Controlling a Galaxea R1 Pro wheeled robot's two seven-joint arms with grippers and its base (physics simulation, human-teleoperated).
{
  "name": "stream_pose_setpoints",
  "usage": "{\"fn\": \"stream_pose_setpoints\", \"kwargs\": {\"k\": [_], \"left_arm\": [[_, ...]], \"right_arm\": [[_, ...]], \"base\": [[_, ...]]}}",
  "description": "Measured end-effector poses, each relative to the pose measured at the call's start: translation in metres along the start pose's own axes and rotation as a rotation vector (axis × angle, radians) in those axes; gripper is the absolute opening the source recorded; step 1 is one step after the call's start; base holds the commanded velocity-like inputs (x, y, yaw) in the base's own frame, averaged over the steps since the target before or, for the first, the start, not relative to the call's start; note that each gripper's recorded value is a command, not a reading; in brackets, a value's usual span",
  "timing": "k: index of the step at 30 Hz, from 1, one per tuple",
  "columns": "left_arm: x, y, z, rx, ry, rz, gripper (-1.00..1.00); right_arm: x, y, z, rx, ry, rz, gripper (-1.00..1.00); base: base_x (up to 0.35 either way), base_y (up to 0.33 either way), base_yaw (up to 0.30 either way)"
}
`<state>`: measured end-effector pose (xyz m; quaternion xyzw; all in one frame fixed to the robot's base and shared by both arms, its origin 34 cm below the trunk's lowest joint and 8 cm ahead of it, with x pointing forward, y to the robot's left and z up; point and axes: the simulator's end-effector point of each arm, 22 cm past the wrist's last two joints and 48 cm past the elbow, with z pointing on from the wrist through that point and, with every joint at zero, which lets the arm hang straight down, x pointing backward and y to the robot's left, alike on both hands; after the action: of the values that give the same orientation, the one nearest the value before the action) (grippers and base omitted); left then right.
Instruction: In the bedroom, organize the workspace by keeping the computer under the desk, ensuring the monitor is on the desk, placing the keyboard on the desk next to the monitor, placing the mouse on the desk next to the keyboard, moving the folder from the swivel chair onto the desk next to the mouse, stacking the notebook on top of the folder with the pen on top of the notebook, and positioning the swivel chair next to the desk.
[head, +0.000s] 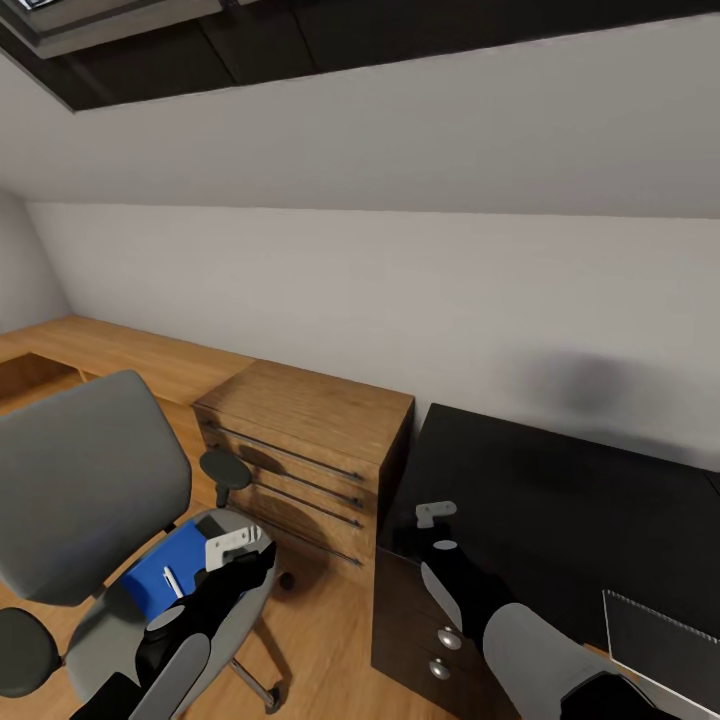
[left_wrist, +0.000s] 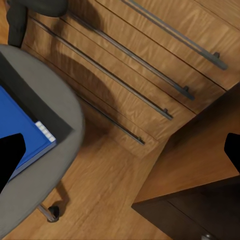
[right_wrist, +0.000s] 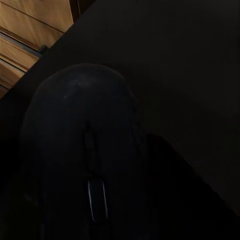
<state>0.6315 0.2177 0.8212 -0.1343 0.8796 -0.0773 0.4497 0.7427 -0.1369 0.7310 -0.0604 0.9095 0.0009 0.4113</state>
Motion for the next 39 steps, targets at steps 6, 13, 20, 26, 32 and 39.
{"fn": "stream_pose_setpoints", "kwargs": {"k": [6,13,20,26,32,39], "left_arm": [[0.000,0.001,0.000,-0.001,0.000,0.001,1.00],[-0.003,0.000,-0.002,-0.001,0.000,0.001,1.00],[-0.010,-0.001,-0.008,-0.003,0.001,-0.001,1.00],[-0.014,-0.003,-0.012,0.000,0.011,-0.014,1.00],[-0.017,-0.002,-0.016,-0.007,0.020,-0.019,1.00],[0.005,0.010,-0.015,-0.043,0.102,0.009,1.00]], "right_arm": [[0.000,0.000,0.000,0.001,0.000,-0.001,-1.00],[-0.001,0.000,-0.002,-0.002,0.003,0.002,-1.00],[-0.017,0.000,-0.010,0.000,-0.015,0.004,-1.00],[-0.044,0.001,-0.018,-0.001,-0.058,0.011,-1.00],[-0.096,-0.006,-0.044,0.052,-0.154,0.044,-1.00],[-0.101,-0.025,-0.109,0.192,-0.160,0.170,-1.00]], "base": [[0.000,0.000,0.000],[0.000,0.000,0.000],[0.000,0.000,0.000],[-0.104,0.000,0.000],[-0.311,0.000,0.000],[-0.337,0.000,0.000]]}}
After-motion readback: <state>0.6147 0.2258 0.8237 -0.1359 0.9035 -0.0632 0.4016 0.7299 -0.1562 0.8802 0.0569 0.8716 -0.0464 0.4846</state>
